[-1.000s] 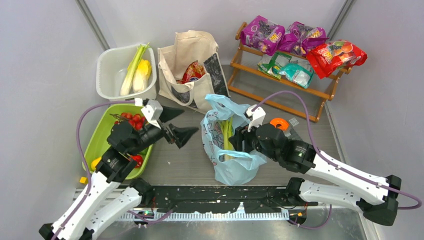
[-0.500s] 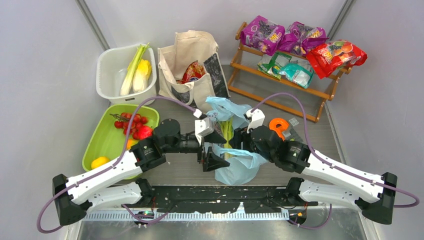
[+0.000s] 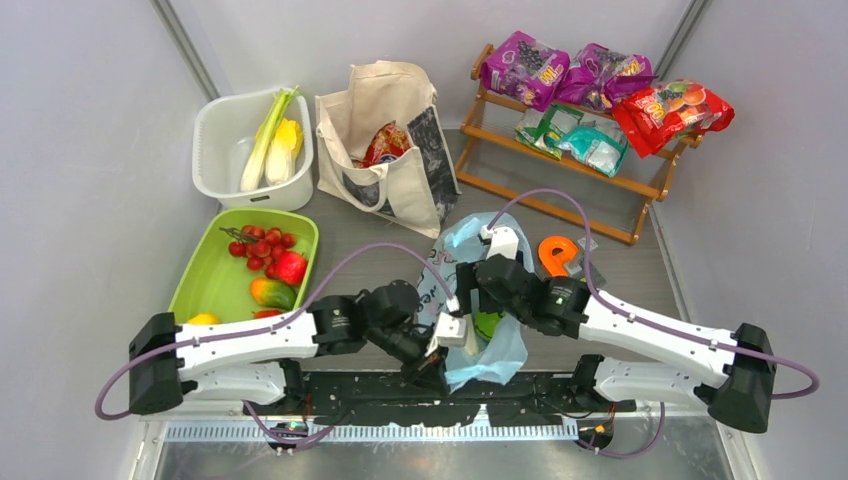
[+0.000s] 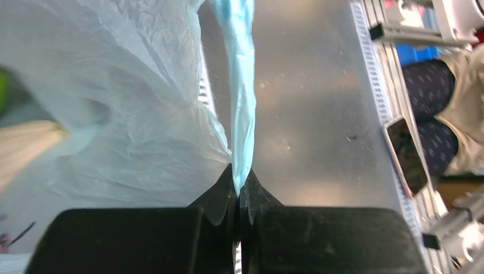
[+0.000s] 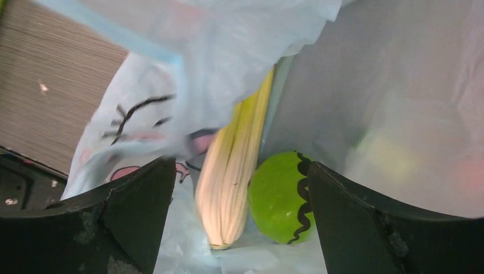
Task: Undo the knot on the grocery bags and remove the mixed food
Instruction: Pick up the fake vegetable from the takeout bag.
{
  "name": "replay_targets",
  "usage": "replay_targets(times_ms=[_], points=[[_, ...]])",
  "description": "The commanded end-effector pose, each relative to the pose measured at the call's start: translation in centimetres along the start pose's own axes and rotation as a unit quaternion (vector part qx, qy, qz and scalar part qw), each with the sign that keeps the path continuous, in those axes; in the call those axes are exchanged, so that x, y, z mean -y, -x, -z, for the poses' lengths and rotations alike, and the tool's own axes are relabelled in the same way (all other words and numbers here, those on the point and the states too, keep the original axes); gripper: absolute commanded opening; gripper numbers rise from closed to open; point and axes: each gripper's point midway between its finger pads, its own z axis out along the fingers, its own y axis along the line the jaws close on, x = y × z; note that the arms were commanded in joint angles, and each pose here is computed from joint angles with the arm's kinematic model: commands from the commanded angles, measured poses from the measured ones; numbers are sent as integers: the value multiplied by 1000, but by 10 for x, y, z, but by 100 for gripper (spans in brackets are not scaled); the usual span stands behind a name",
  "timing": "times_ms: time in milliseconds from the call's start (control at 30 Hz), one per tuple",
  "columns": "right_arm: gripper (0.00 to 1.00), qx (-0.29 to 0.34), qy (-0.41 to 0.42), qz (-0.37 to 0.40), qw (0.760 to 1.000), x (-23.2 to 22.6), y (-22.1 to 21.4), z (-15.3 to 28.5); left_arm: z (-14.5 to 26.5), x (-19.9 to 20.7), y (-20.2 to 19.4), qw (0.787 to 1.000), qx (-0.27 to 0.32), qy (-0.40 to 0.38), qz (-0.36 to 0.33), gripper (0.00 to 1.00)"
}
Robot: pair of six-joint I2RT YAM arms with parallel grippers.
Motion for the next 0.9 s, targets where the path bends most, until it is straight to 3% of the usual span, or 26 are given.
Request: replay_targets(times_ms=[0,133,300,467,667,867], points=[[93,-16,-51,-17,998,17,-14,-5,-9,31,-29,994,-69,-80,17,0],[95,-43,-91,-5,995,34,-33,-11,-16,40,-45,988,-114,-104,24,0],[96,-50,-118,9,992,47,-49,-22,-21,40,-49,987,-123,-102,28,0],[88,-38,-66,41,996,23,-36,-31,-24,31,-49,989,-126,-74,32,0],[82,-56,-83,93,991,23,-40,-30,-26,23,-51,989,-133,-55,35,0],[78,-22,8,126,992,-19,-26,-25,-26,22,-49,990,-131,-53,30,0]])
